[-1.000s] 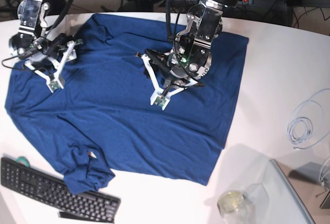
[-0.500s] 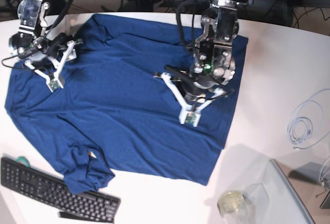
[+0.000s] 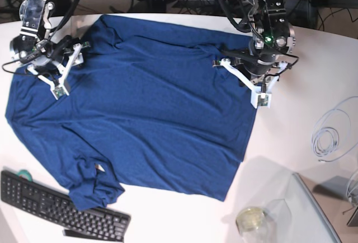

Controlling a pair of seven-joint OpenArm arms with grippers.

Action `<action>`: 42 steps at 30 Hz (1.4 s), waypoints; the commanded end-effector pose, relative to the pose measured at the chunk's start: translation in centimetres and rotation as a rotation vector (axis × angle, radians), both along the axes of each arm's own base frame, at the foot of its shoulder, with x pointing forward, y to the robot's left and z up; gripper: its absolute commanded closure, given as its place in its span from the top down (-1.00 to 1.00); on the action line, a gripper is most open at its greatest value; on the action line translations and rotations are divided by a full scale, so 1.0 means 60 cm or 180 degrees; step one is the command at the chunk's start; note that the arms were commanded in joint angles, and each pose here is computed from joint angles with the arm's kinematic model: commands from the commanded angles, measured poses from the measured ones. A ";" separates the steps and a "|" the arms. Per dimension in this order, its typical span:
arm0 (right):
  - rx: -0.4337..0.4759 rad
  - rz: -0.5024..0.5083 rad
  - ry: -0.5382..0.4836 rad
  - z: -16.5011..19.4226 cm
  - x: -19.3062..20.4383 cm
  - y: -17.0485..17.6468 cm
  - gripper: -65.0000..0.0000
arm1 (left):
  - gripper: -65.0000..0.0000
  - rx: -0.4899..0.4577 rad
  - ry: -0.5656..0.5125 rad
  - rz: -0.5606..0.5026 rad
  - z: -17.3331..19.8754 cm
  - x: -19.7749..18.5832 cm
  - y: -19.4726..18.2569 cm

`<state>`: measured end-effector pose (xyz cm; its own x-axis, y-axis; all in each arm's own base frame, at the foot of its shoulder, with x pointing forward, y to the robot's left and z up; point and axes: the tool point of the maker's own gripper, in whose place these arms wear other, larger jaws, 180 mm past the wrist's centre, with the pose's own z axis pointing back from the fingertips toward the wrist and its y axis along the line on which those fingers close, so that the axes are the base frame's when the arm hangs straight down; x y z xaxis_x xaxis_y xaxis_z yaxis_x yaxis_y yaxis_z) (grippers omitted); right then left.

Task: Layout the t-shirt on the table in an organized manner, then fold the t-shirt properly
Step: 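Regrasp the shirt with the left gripper further inward and drag outward, then release the shirt with both grippers and raise them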

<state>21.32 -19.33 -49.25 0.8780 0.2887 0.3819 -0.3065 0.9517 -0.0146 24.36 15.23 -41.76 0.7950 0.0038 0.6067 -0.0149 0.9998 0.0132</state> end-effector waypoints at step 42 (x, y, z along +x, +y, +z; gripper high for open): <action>-0.0406 -0.0281 -0.0787 0.118 0.000 -0.083 0.14 | 0.75 0.0645 -0.0129 0.0655 0.057 -0.127 0.241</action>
